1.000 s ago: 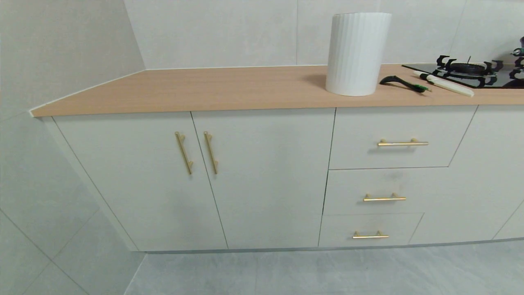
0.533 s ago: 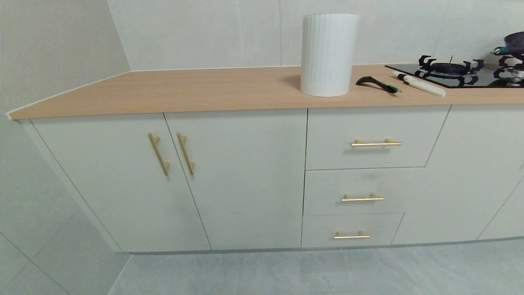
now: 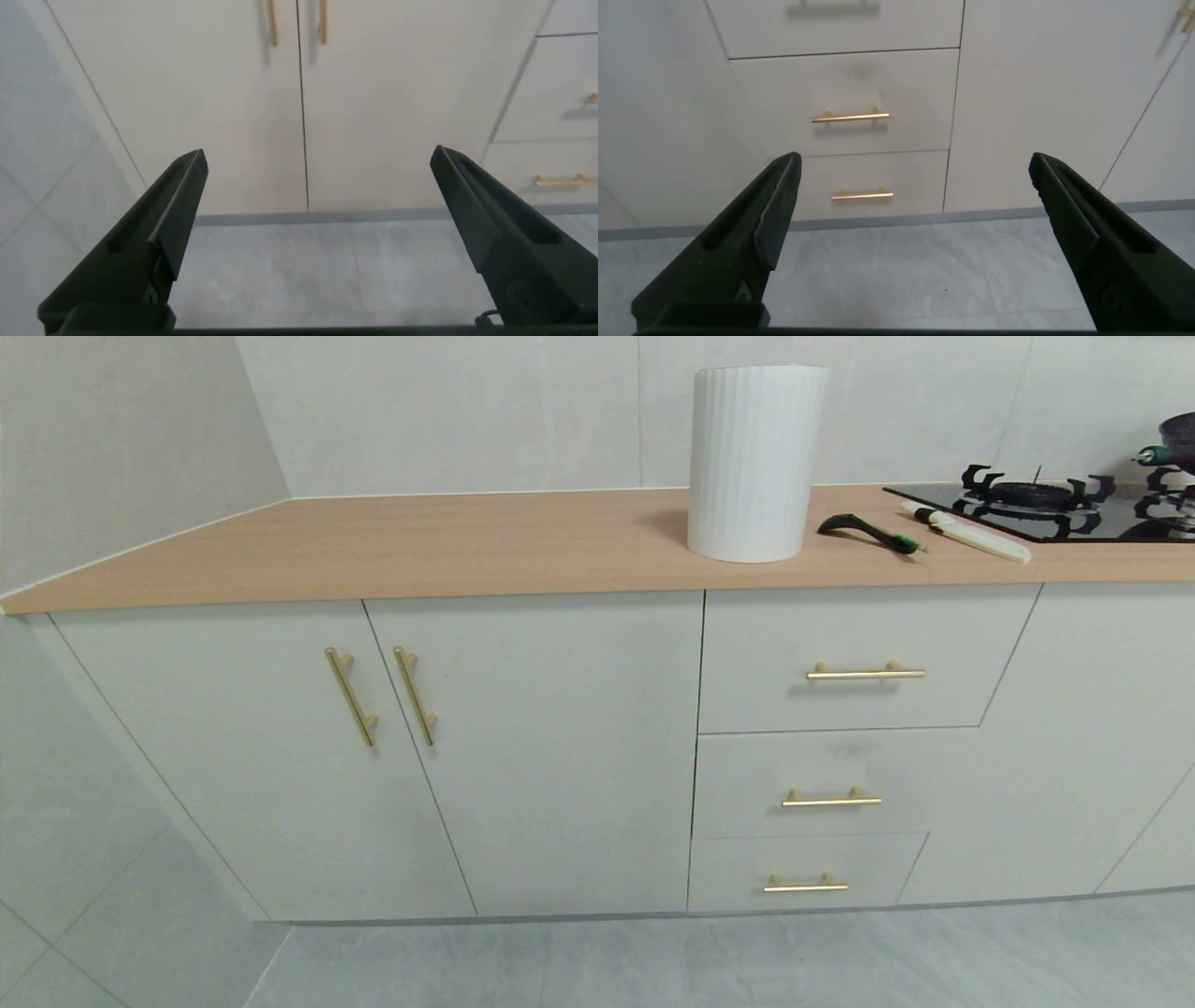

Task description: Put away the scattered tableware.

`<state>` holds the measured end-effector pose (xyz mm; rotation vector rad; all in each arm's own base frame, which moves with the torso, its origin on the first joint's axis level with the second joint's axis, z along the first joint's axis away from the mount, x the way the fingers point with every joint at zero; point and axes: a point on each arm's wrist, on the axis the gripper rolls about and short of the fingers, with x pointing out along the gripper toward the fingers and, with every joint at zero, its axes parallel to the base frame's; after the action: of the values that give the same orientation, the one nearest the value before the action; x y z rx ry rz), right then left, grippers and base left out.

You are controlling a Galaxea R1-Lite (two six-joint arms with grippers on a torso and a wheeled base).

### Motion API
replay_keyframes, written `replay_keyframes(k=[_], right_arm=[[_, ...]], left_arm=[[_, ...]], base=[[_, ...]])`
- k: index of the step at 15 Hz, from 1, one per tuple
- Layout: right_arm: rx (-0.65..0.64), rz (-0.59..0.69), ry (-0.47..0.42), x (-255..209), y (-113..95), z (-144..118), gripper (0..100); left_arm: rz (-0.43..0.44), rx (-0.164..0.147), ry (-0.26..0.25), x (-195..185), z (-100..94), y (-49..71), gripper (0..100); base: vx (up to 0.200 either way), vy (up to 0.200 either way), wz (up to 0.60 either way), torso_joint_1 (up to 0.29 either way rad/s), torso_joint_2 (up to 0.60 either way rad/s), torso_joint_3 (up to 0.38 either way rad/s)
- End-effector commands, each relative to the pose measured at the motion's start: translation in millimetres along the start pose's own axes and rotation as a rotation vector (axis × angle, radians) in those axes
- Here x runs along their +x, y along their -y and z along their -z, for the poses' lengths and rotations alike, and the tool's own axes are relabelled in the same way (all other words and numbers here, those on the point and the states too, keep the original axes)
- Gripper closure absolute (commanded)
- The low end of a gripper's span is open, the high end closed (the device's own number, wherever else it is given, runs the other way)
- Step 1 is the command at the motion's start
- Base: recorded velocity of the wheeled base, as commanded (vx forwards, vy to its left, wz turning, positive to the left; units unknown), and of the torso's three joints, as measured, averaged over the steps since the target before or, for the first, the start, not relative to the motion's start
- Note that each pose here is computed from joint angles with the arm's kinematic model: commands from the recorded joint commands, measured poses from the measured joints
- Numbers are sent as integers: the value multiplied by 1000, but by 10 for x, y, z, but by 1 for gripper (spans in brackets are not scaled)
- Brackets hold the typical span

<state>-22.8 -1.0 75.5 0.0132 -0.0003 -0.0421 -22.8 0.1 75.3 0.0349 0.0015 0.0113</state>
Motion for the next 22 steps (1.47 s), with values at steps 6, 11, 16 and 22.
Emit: replay_keyframes(k=[6,11,16,22], right_arm=[[1,-1,0,1,0,-2,0],[1,-1,0,1,0,-2,0],[-1,-4,0,1,-1,-2,0],[-15,-56,55,-40,-9,-289,0]], left_arm=[[-1,-29,0,0,0,0,0],[-1,-35,0,0,0,0,0],[-1,-35,0,0,0,0,0],[-1,-35,0,0,0,0,0]], base=[[100,0,0,0,0,2],[0,0,0,0,0,0],[0,0,0,0,0,0],[0,0,0,0,0,0]])
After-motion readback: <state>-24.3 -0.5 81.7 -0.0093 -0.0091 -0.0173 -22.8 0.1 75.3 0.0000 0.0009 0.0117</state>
